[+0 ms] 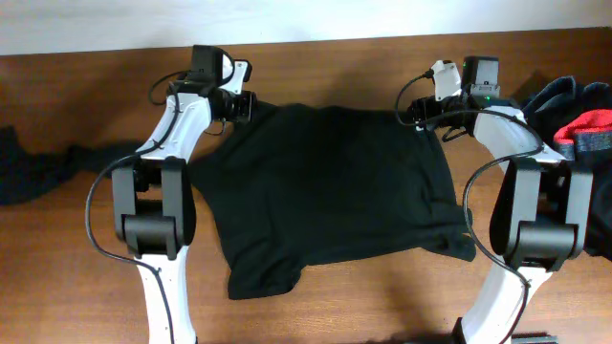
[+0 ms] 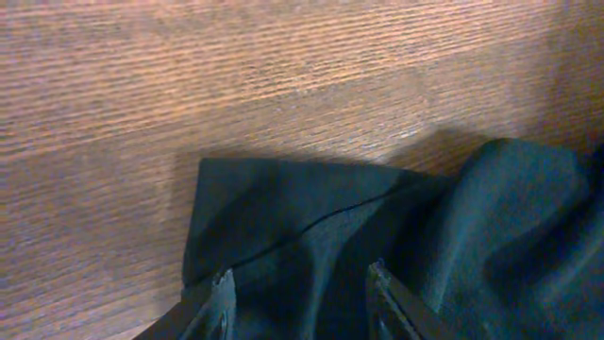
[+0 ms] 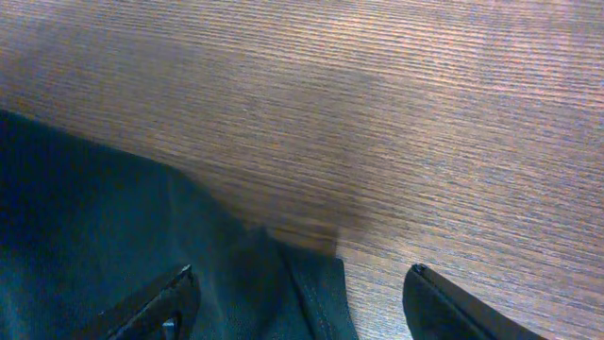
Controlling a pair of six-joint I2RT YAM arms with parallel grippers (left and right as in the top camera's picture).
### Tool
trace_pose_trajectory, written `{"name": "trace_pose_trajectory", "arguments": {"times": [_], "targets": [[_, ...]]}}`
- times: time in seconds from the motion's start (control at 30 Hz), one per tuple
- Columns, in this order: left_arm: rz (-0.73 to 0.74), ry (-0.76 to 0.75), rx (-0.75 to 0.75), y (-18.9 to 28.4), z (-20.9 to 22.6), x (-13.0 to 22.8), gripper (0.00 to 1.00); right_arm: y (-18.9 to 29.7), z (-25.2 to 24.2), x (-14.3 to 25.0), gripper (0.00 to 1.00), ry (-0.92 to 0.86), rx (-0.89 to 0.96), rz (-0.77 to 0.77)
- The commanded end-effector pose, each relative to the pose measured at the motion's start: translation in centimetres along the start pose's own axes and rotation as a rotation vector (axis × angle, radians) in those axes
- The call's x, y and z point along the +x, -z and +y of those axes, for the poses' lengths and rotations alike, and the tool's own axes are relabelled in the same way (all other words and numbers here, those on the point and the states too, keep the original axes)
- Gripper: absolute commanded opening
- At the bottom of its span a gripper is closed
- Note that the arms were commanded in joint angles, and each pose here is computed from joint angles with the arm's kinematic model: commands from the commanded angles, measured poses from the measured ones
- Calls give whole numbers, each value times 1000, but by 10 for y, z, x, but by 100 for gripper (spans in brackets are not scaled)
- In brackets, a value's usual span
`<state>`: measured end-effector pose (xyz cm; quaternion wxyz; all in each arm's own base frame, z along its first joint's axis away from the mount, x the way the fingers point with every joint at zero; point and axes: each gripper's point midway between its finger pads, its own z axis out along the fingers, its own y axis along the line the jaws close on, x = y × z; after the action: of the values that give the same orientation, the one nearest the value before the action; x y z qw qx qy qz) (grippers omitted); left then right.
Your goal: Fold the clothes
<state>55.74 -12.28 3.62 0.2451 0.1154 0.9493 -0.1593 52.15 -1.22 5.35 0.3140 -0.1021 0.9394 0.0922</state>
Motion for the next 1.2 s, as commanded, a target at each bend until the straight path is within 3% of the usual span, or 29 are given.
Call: {"name": "trace_pose_trajectory", "arguments": {"times": [0.0,0.33,0.57,0.87,1.17], "targets": [[2,-8,-3,-7,5,0,45,1,4,-7,74,20,-10,-13],[59,9,5,-31,9,22,43,-13,6,8,73,5,-37,24],[58,9,5,-31,9,21,25,-19,4,9,66,6,-37,22],[74,13,6,-30,9,25,25,-27,-1,12,66,3,-26,17],[77,15,6,-30,9,26,24,-20,-27,11,67,-155,10,-7]]}}
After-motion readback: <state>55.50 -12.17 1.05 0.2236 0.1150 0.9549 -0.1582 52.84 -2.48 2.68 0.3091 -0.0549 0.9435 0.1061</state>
